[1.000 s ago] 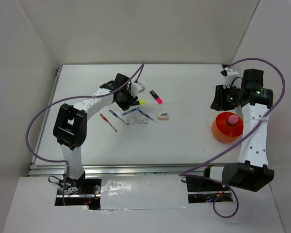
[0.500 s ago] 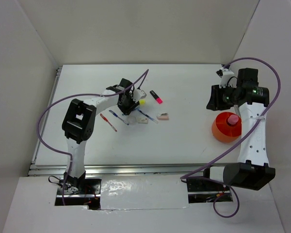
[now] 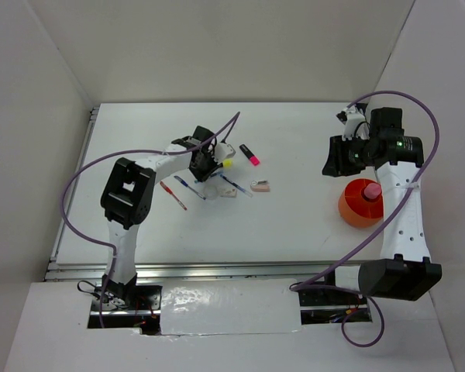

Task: Sort the stationery into containers
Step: Pick up the pen from the center of the board.

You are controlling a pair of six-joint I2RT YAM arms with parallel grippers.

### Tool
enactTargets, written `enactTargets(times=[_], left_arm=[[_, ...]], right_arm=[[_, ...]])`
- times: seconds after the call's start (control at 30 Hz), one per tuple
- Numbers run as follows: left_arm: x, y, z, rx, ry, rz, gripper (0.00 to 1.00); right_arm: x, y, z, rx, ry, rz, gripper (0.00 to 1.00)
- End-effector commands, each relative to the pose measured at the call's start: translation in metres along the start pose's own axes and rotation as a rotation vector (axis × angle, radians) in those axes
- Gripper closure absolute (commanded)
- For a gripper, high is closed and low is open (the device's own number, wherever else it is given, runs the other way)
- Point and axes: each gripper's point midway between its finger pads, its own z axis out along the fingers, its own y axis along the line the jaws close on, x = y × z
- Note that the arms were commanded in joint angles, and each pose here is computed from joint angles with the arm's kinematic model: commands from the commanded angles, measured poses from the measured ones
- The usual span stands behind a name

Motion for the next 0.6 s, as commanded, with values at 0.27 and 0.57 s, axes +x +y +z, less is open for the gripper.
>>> enactTargets(times=[0.27,0.57], left_arm=[[0.016,-0.016,0.022,0.048,0.085,0.052,0.74],[-0.074,-0.003,-0.062,0.014,-0.198,0.071,0.99]], right_arm=[[-0.006,0.011,-0.007,-0.021,-0.035,-0.025,0.6],[-0.018,0.029,-0.014,-0.101,-0.126,-0.054,0.6]])
